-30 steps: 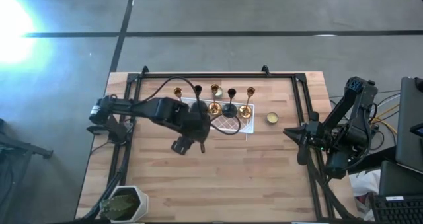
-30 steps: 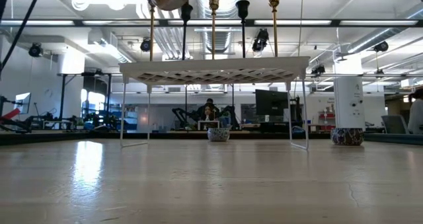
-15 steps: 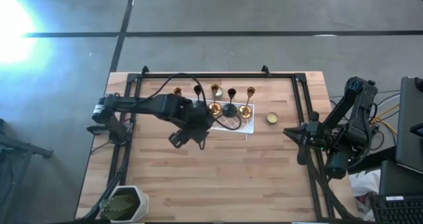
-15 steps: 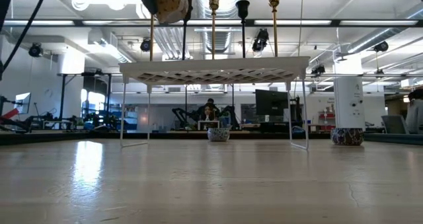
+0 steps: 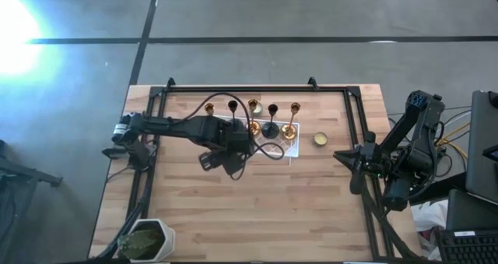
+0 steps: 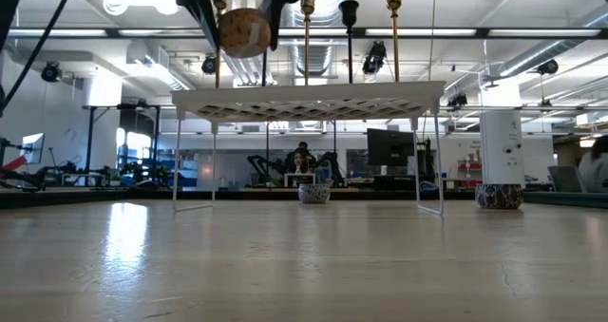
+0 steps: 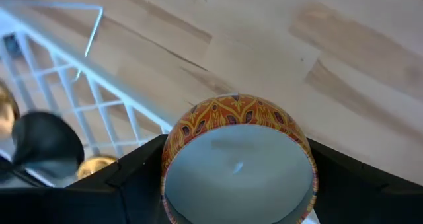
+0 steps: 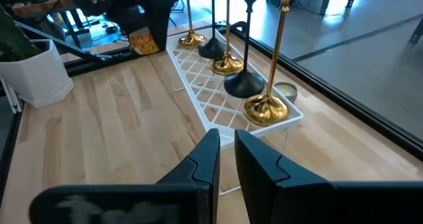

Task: Pick & Place candle stick holders
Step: Put the orange scented candle on the shelf

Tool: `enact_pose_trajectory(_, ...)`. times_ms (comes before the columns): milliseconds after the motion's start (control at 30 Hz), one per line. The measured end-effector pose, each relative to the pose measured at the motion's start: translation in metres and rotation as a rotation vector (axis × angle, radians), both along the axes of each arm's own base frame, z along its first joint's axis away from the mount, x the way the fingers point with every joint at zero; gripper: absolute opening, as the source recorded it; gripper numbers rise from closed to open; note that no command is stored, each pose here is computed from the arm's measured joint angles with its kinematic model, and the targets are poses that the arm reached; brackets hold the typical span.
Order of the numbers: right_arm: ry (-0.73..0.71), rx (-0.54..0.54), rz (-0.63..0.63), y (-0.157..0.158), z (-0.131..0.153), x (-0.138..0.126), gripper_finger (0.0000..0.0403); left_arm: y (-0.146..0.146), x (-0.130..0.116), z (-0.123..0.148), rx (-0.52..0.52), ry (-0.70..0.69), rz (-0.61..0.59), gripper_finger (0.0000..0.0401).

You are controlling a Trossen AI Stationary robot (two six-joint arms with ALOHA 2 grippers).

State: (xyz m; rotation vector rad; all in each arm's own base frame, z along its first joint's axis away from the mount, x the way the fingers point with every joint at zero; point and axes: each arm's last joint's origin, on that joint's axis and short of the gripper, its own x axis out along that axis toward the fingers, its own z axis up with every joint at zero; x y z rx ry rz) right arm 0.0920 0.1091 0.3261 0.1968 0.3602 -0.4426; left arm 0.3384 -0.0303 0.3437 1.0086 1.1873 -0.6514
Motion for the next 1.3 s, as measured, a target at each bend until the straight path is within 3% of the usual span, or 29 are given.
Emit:
enact_pose_trajectory(133,0.000,0.000,0.000,0.000,0.000,0.000,0.0043,0.000,-0.001,0.001,0.034,0.008,-0.115,0.0301)
enact_pose_trajectory(400,0.000,0.000,0.000,0.000,0.000,0.000,0.0043,0.006,-0.001,0.003,0.027,0.009,-0.237,0.0301)
enact_pose_trajectory(667,-0.002,0.004,0.000,0.000,0.000,0.000,0.0043,0.017,0.005,0.005,-0.101,-0.071,-0.240,0.0301)
enact_pose_trajectory(1300,-0.008,0.014,0.000,0.001,0.000,0.001,0.0043,0.032,0.007,0.005,-0.120,-0.086,-0.091,0.0301)
